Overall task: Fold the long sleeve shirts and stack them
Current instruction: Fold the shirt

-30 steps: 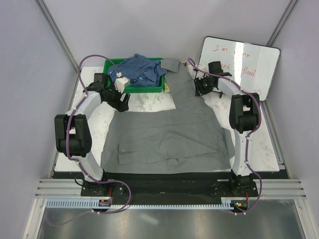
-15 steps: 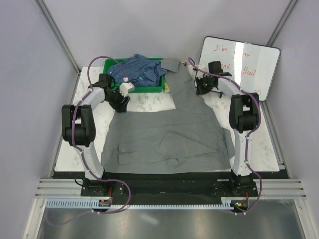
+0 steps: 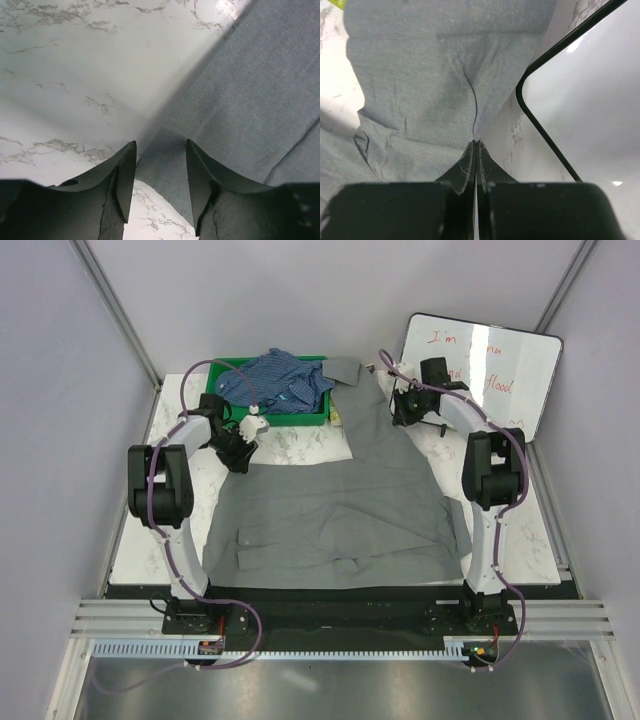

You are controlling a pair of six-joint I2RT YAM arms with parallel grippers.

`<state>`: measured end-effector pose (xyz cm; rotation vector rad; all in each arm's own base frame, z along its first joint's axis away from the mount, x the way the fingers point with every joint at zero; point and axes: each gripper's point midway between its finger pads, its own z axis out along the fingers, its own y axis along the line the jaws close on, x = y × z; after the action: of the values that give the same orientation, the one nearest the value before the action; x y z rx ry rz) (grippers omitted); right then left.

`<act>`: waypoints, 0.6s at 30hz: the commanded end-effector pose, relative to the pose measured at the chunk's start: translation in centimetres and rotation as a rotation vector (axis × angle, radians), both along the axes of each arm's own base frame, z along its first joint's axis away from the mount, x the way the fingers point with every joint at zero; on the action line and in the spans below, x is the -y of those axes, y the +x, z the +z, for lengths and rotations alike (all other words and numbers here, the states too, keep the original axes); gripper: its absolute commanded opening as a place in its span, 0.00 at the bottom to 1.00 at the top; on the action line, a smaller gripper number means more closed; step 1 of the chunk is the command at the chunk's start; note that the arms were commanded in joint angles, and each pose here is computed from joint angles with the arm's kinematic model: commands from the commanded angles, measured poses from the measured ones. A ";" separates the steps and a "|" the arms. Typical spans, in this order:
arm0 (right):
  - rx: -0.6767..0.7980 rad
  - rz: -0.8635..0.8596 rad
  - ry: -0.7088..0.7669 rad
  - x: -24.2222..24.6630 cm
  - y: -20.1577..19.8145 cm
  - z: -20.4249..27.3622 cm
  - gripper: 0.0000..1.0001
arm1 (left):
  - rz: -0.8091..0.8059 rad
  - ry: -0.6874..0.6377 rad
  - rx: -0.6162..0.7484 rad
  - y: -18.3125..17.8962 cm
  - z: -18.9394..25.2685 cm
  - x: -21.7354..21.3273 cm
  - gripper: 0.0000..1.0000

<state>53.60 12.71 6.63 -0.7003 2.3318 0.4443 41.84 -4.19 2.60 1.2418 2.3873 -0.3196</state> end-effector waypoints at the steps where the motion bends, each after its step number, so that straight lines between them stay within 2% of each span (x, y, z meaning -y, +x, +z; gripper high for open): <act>1: 0.086 0.031 0.046 -1.0 0.2 4.7 0.00 | -0.043 0.011 0.050 1.3 1.0 -0.3 0.50; 5: 0.087 0.035 0.052 -1.2 -0.1 5.2 0.00 | -0.053 -0.001 0.065 1.4 1.7 0.0 0.44; 8: 0.091 0.039 0.065 -1.3 -0.5 6.1 0.00 | -0.062 -0.007 0.063 1.2 1.9 0.0 0.33; 9: 0.091 0.040 0.066 -1.4 -0.6 6.2 0.00 | -0.068 -0.011 0.065 1.1 2.1 0.1 0.23; 12: 0.088 0.041 0.065 -1.2 -1.2 6.5 0.00 | -0.058 -0.016 0.067 1.1 2.7 0.2 0.11; 16: 0.091 0.049 0.077 -1.3 -2.3 7.6 0.00 | -0.060 -0.025 0.084 0.6 3.8 0.3 0.02; 18: 0.101 0.053 0.083 -1.3 -2.9 8.4 0.00 | -0.072 -0.032 0.104 0.2 4.8 0.5 0.02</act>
<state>51.89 13.17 10.30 -0.7121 2.2859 0.4833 41.86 -4.13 3.17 1.2797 2.3659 -0.3178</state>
